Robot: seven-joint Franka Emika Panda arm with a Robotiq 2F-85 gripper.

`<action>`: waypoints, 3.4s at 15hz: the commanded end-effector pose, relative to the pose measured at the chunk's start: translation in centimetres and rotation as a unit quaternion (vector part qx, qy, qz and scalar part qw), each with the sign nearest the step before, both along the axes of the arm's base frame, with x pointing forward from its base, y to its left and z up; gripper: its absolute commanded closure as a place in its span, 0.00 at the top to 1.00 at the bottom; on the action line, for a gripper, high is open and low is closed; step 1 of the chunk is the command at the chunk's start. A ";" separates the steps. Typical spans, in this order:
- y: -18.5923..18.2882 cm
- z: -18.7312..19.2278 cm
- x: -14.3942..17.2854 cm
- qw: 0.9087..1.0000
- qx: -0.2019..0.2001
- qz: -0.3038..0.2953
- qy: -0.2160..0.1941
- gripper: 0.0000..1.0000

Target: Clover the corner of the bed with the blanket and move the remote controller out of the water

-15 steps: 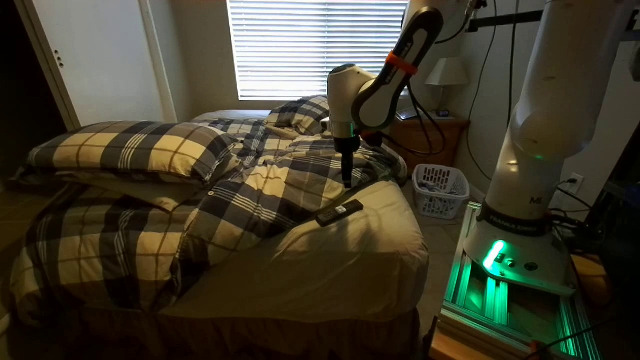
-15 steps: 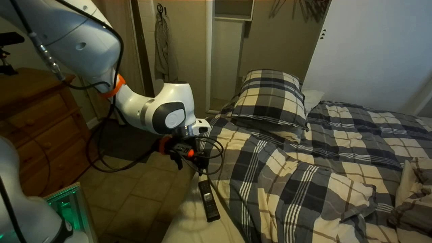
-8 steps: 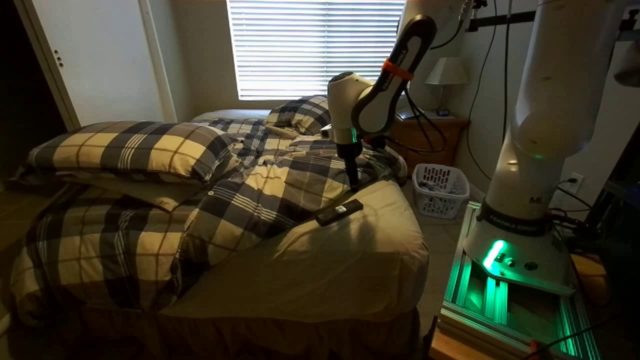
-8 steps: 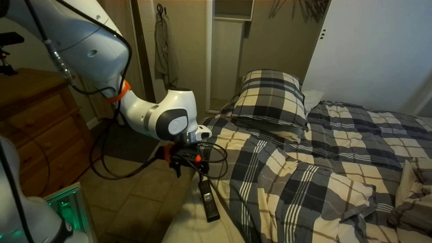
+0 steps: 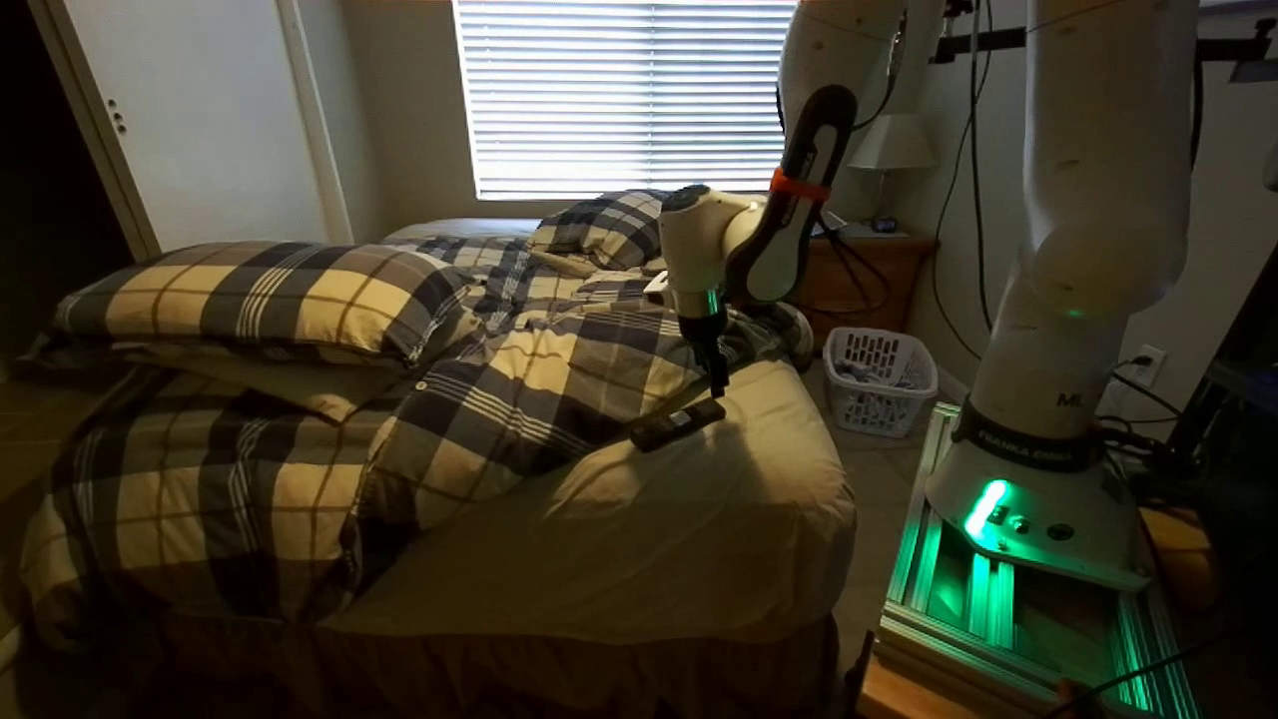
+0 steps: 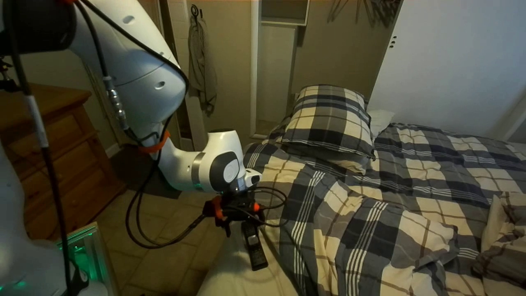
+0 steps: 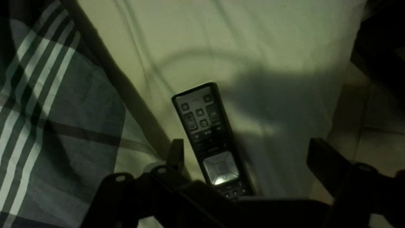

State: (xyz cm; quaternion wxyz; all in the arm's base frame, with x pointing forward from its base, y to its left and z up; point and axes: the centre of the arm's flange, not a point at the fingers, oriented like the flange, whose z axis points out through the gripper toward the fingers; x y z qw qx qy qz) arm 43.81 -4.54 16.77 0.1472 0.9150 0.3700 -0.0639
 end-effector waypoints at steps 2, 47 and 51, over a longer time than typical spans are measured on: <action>-0.9 -3.6 1.6 0.998 -0.002 0.029 -0.061 1.00; -3.2 2.6 -3.3 0.998 -0.032 -0.032 -0.037 0.34; -4.4 2.3 -2.4 0.998 -0.004 -0.024 -0.062 0.98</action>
